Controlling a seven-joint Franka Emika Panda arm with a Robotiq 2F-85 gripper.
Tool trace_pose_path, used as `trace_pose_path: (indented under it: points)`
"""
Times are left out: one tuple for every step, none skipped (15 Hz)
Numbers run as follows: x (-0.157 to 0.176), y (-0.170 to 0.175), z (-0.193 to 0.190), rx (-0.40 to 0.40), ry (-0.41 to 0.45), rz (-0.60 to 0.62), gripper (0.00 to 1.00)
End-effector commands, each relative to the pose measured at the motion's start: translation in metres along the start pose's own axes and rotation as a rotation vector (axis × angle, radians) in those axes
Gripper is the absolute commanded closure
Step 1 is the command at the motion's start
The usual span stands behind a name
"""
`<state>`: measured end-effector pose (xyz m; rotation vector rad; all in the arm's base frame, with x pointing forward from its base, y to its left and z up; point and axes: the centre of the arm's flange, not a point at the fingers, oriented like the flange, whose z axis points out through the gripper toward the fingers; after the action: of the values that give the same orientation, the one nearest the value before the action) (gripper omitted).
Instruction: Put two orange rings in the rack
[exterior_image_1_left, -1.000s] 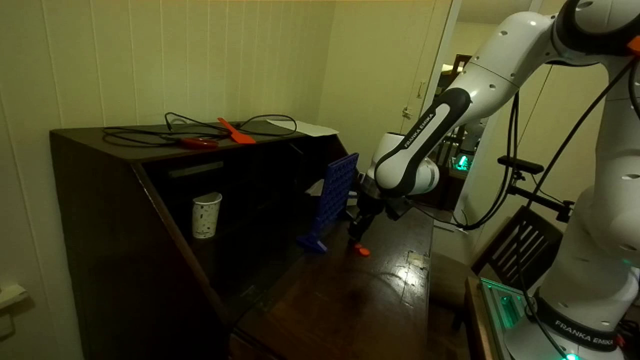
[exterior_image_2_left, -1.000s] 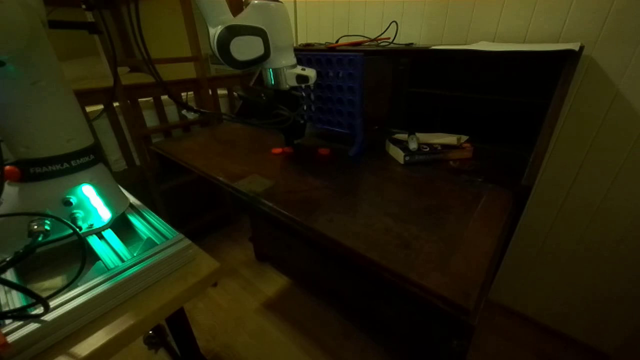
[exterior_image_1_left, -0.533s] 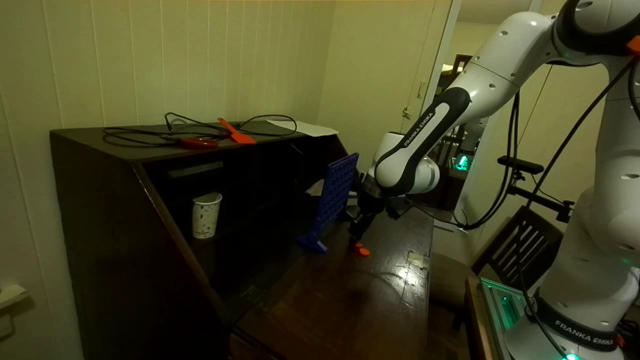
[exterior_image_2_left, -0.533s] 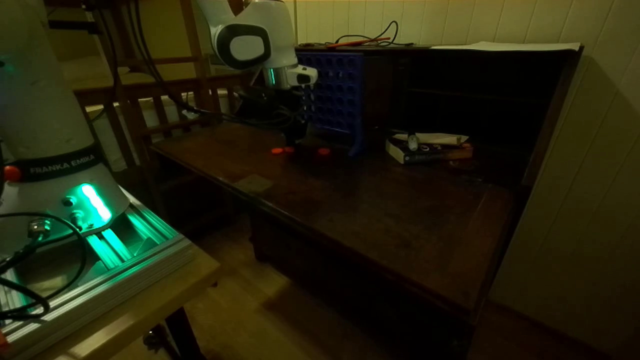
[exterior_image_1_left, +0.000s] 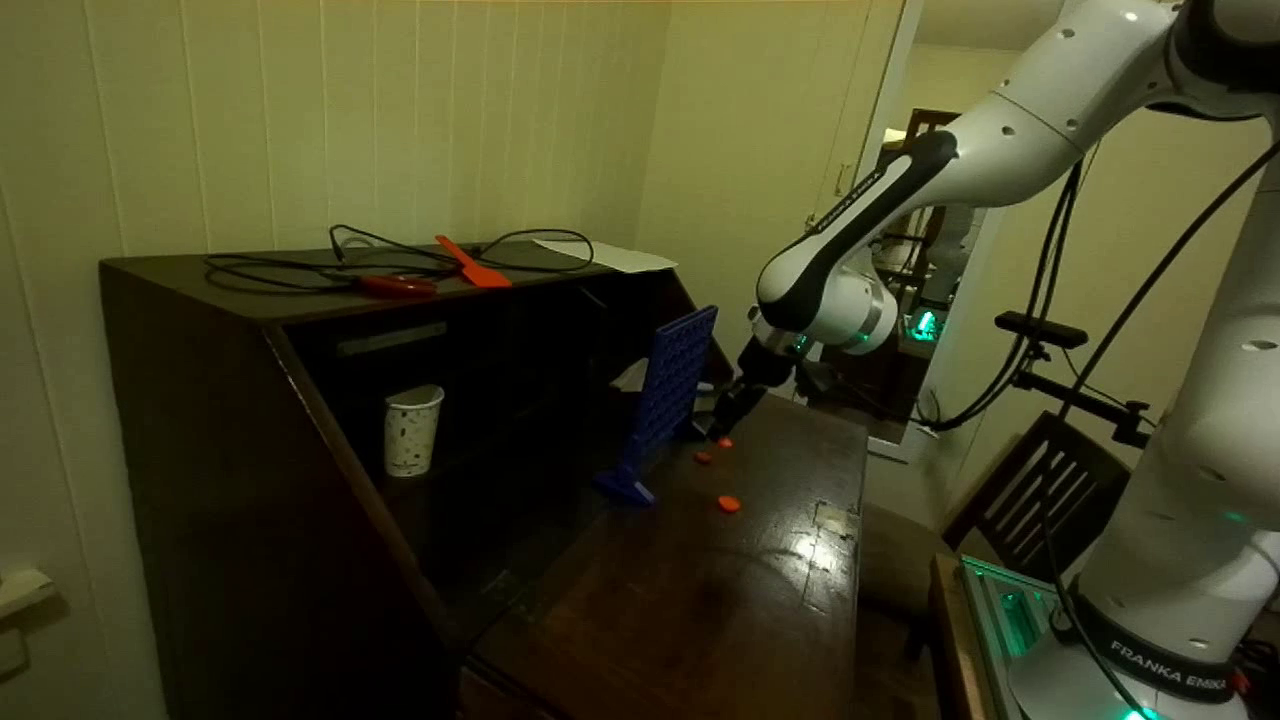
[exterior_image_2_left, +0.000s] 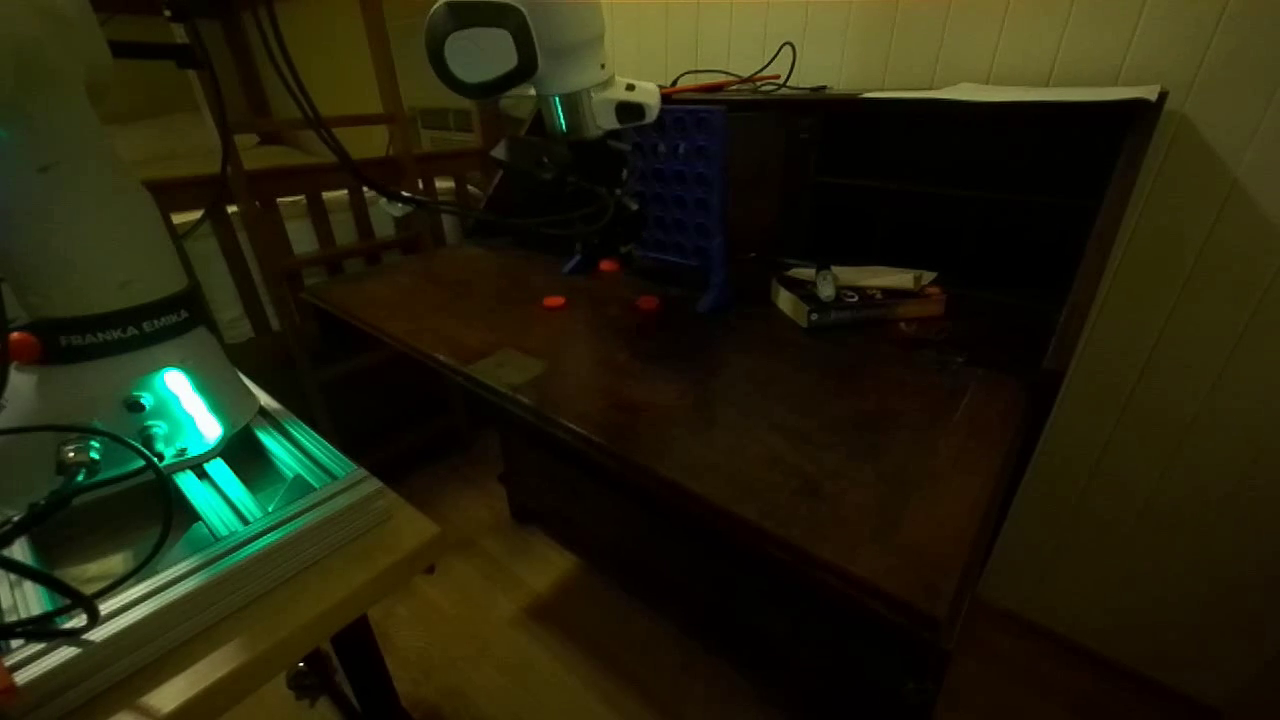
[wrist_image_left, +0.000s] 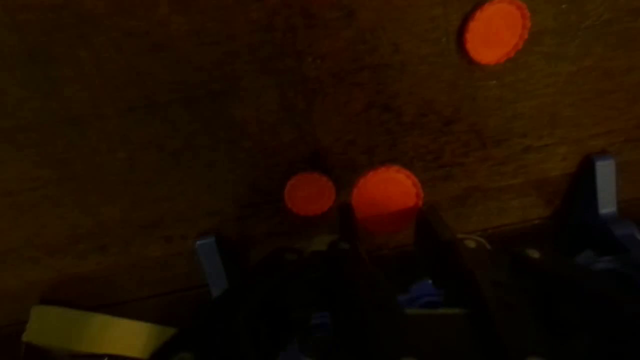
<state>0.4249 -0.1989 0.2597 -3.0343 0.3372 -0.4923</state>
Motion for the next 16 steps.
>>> trace_pose_path:
  points:
    - [-0.018, 0.028, -0.040, 0.035, 0.086, -0.043, 0.91]
    - [-0.019, 0.034, -0.049, 0.033, 0.110, -0.055, 0.91]
    - [-0.020, 0.038, -0.058, 0.028, 0.137, -0.067, 0.91]
    - [-0.020, 0.042, -0.066, 0.024, 0.159, -0.081, 0.91]
    - [-0.021, 0.046, -0.073, 0.021, 0.183, -0.091, 0.91]
    - [-0.023, 0.049, -0.080, 0.015, 0.205, -0.101, 0.91]
    - [-0.025, 0.053, -0.088, 0.010, 0.226, -0.111, 0.91]
    - [-0.026, 0.055, -0.096, 0.005, 0.249, -0.117, 0.91]
    - [-0.027, 0.059, -0.103, 0.000, 0.280, -0.122, 0.91]
    - [-0.028, 0.061, -0.110, -0.001, 0.309, -0.126, 0.91]
    - [-0.028, 0.064, -0.117, -0.006, 0.338, -0.128, 0.91]
    - [-0.028, 0.067, -0.123, -0.004, 0.367, -0.128, 0.91]
    - [-0.028, 0.068, -0.130, -0.008, 0.397, -0.127, 0.91]
    - [-0.028, 0.069, -0.135, -0.002, 0.420, -0.130, 0.91]
    - [-0.027, 0.070, -0.139, -0.002, 0.448, -0.127, 0.91]
    - [-0.027, 0.070, -0.142, 0.003, 0.474, -0.123, 0.91]
